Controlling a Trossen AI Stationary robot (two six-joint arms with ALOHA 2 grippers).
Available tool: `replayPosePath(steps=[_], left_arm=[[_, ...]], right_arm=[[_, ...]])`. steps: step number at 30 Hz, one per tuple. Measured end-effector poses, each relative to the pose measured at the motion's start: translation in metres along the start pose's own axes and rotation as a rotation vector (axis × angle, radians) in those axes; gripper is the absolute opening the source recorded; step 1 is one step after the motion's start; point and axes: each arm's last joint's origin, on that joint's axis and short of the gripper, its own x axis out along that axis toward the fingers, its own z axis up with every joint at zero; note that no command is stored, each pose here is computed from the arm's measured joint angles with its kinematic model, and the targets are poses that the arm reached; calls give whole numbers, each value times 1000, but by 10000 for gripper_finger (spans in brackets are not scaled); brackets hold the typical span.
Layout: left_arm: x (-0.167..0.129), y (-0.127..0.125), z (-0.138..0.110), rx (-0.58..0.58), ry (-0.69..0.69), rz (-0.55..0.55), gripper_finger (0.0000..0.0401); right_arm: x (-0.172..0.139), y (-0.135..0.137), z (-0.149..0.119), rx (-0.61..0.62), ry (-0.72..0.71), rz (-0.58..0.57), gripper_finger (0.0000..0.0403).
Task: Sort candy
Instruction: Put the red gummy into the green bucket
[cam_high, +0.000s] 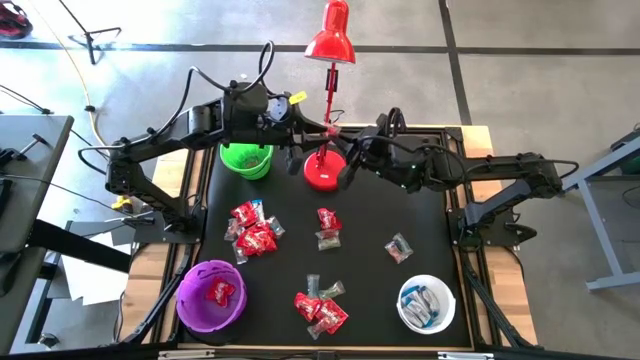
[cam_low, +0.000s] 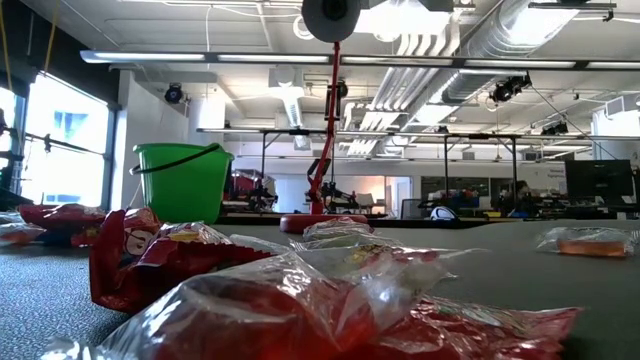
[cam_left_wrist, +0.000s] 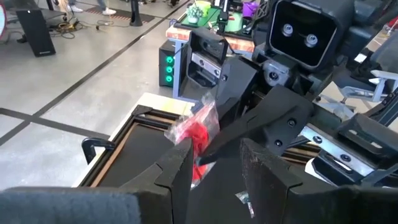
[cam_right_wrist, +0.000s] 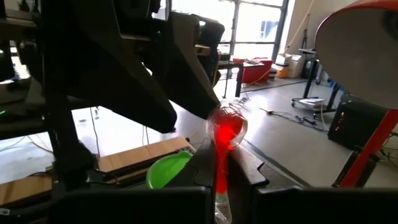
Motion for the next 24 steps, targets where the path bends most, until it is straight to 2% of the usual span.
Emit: replayPosePath(steps=[4,10,24], left_arm=[[0,0,-1,8,8,8,122],[-2,3,0,34,-1,85,122],[-2,-6,0,30,-9,28,122]], right_arm=[[-1,1,1,-4,-6,2,9],[-4,5,1,-22,-8,15,9],[-4,5,1,-14,-5,18,9]])
